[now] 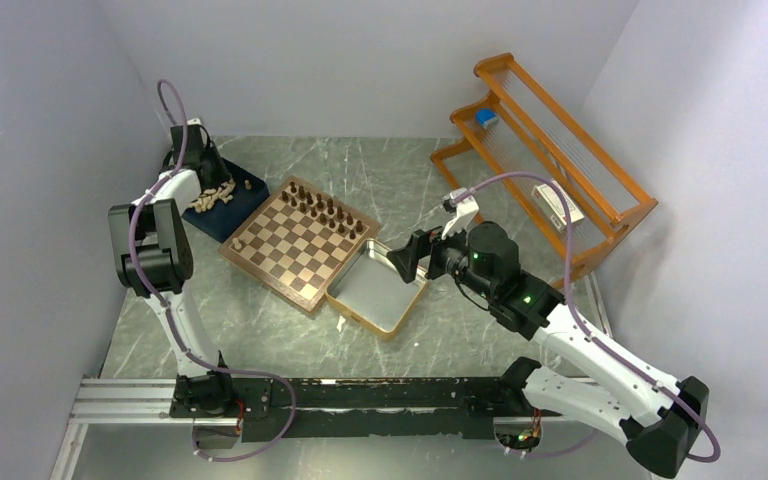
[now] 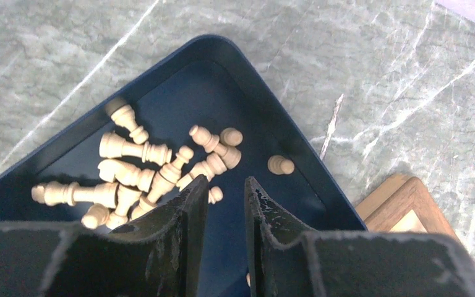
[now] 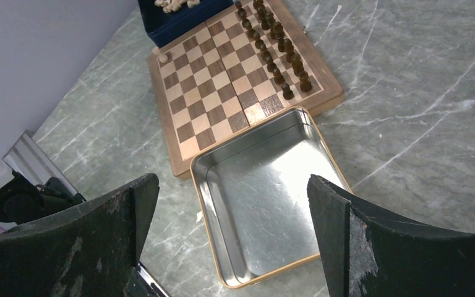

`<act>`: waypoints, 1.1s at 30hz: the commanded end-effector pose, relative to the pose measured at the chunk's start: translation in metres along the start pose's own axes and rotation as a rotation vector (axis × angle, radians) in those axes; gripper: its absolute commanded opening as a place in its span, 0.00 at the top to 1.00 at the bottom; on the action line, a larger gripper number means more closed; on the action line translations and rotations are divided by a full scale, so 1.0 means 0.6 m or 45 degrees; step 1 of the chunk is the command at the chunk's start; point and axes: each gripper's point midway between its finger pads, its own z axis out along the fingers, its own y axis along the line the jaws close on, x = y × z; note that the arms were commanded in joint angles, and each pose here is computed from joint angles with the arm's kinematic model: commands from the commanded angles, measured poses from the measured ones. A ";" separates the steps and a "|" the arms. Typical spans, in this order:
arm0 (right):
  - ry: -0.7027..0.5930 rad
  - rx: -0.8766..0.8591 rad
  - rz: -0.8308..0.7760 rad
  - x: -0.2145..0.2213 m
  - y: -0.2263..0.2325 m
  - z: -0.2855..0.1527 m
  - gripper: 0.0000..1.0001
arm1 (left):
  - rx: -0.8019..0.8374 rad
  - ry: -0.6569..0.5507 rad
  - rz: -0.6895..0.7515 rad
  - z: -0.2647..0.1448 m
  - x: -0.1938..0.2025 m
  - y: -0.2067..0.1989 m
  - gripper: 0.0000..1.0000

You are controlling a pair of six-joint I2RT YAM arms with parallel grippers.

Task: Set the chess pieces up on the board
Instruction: Pick up the chess piece from the storage box.

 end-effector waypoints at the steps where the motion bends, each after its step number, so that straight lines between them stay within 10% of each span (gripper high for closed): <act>1: -0.098 -0.002 -0.034 -0.042 0.004 -0.003 0.05 | 0.077 -0.129 0.103 0.011 -0.055 -0.023 0.67; 33: -0.118 0.021 -0.068 -0.050 -0.001 -0.006 0.05 | 0.340 -0.113 0.432 0.053 -0.024 -0.039 0.69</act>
